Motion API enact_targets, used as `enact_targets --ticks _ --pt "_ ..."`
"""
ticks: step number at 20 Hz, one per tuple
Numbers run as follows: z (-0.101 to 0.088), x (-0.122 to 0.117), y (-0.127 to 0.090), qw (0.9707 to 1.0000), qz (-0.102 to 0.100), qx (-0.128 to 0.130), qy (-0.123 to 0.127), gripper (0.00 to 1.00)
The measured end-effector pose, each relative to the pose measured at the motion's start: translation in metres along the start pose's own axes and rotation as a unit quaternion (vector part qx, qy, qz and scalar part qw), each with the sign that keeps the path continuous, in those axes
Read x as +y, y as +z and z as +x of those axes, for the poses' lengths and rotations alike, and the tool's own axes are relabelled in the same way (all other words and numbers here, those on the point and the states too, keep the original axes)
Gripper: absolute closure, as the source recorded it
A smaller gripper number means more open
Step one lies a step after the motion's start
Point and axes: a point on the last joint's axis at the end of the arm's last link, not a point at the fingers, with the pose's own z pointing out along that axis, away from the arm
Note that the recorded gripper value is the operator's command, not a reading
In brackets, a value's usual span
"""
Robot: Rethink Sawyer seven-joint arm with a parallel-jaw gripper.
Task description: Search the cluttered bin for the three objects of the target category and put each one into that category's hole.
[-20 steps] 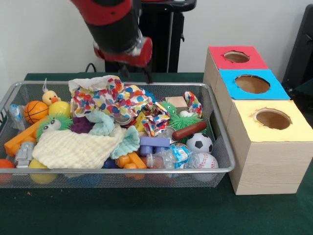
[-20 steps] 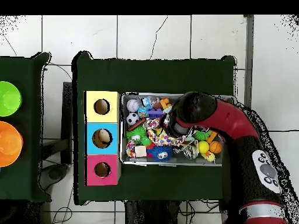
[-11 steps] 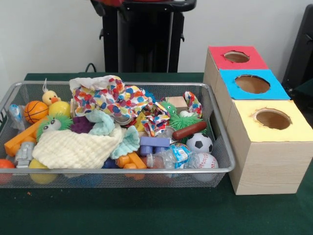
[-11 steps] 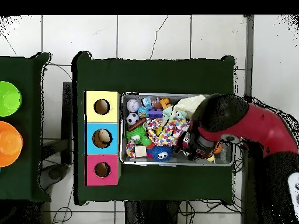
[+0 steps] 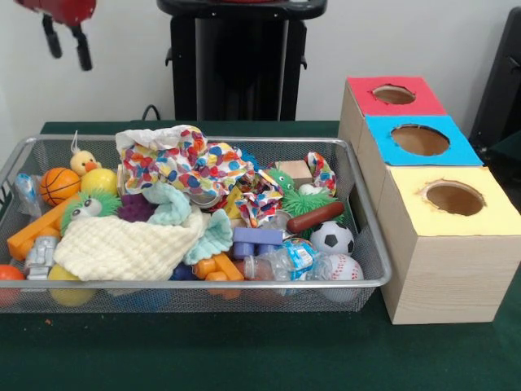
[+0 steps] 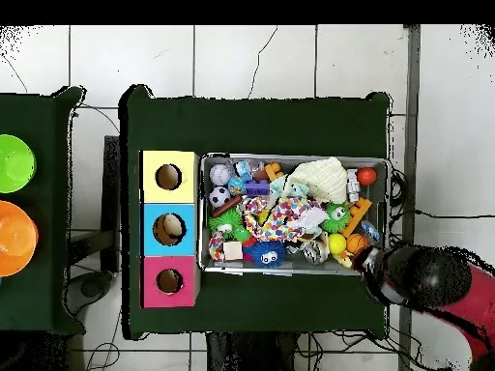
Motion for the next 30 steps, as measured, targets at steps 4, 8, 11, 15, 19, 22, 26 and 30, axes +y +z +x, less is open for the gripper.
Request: enact_targets --ticks 4,8,11,15,19,22,26,30 --pt "0.025 -0.036 0.039 0.9983 0.010 -0.056 -0.012 0.00" --pt "0.060 -0.048 0.071 0.9991 0.005 -0.036 -0.021 0.00" --pt "0.092 -0.044 0.093 0.9994 -0.003 0.002 -0.033 0.00" --pt "0.118 -0.035 0.114 0.9974 -0.004 0.028 -0.067 0.00" --pt "0.135 -0.026 0.139 0.9899 0.010 0.021 -0.140 0.00" --pt "0.143 -0.017 0.158 0.9789 0.015 -0.006 -0.204 0.00" --pt "0.149 -0.007 0.177 0.9613 0.010 -0.046 -0.272 0.00" --pt "0.152 -0.003 0.185 0.9536 0.010 -0.056 -0.296 0.00"
